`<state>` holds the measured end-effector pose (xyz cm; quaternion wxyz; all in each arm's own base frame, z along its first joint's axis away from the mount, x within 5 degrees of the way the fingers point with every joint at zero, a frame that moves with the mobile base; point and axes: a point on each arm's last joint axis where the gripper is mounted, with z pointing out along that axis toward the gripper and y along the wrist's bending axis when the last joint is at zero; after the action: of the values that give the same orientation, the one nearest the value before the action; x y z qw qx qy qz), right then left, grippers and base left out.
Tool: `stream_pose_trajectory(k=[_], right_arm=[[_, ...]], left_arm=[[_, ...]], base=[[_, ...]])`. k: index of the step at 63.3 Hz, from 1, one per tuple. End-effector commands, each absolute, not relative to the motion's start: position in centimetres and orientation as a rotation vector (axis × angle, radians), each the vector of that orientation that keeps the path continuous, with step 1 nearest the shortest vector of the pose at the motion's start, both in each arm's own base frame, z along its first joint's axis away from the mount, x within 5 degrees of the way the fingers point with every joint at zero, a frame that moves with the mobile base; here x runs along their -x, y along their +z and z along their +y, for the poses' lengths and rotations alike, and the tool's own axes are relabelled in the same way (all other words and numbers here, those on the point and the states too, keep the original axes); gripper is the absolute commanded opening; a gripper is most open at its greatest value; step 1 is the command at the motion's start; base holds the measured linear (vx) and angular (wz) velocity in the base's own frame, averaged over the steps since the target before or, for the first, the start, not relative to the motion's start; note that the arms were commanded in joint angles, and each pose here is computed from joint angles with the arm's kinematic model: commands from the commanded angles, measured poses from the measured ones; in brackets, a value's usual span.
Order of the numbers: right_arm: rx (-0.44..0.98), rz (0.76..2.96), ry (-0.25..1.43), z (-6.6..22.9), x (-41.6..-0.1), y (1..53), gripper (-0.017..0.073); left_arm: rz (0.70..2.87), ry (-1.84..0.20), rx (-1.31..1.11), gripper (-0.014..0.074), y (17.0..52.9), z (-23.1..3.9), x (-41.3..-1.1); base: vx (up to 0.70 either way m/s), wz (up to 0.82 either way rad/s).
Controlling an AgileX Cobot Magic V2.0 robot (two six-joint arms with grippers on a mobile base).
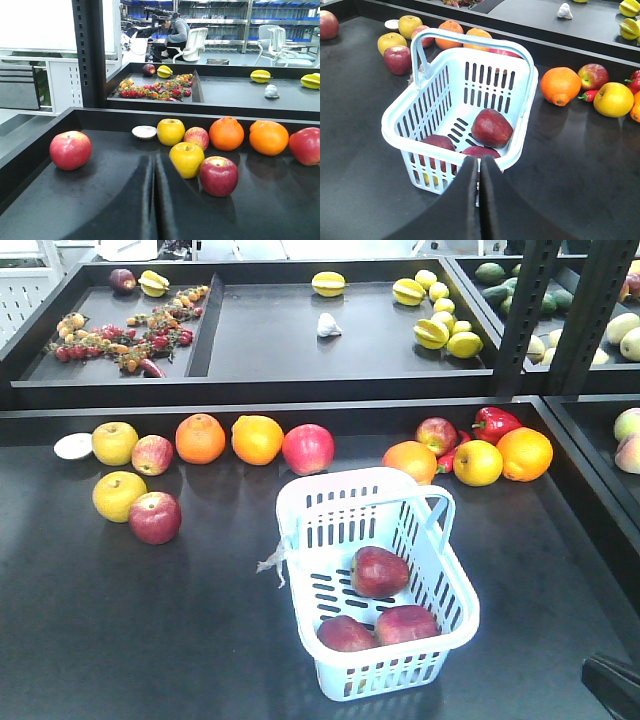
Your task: Pick three apples into basket with both arms
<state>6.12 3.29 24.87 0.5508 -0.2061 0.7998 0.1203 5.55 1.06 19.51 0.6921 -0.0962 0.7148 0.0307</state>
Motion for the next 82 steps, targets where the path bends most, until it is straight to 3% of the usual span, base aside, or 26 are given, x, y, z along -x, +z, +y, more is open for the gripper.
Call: stream_pose_trajectory(k=[1,27,37,45,54,71,82], right_arm=[[0.458,1.810,0.280,3.3,-6.4,26.3,-0.0003],[0.429,1.782,0.251,3.1,-6.7,24.8,-0.0003],[0.271,1.731,0.273,2.4,-6.7,22.7,-0.0003],[0.056,1.778,0.267,1.4,-6.6,20.7,-0.0003],[-0.096,1.727,0.142,0.2,-6.1,20.7,-0.0003],[-0.109,1.651,0.046,-0.3,-5.6,18.7,-0.0003],[-0.032,1.621,-0.005,-0.2,-5.6,19.0,-0.0003]], left_arm=[[1.534,0.055,0.207,-0.0008,19.3,1.0,-5.5],[1.534,0.055,0.207,-0.0008,19.3,1.0,-5.5],[1.535,0.055,0.207,-0.0008,19.3,1.0,-5.5],[1.535,0.055,0.207,-0.0008,19.3,1.0,-5.5],[1.534,0.055,0.207,-0.0008,19.4,1.0,-5.5],[1.538,0.055,0.208,-0.0008,19.3,1.0,-5.5],[1.538,0.055,0.208,-0.0008,19.3,1.0,-5.5]], base=[[0.00,0.00],[0.00,0.00],[0.00,0.00],[0.00,0.00],[0.00,0.00],[0.00,0.00],[0.00,0.00]])
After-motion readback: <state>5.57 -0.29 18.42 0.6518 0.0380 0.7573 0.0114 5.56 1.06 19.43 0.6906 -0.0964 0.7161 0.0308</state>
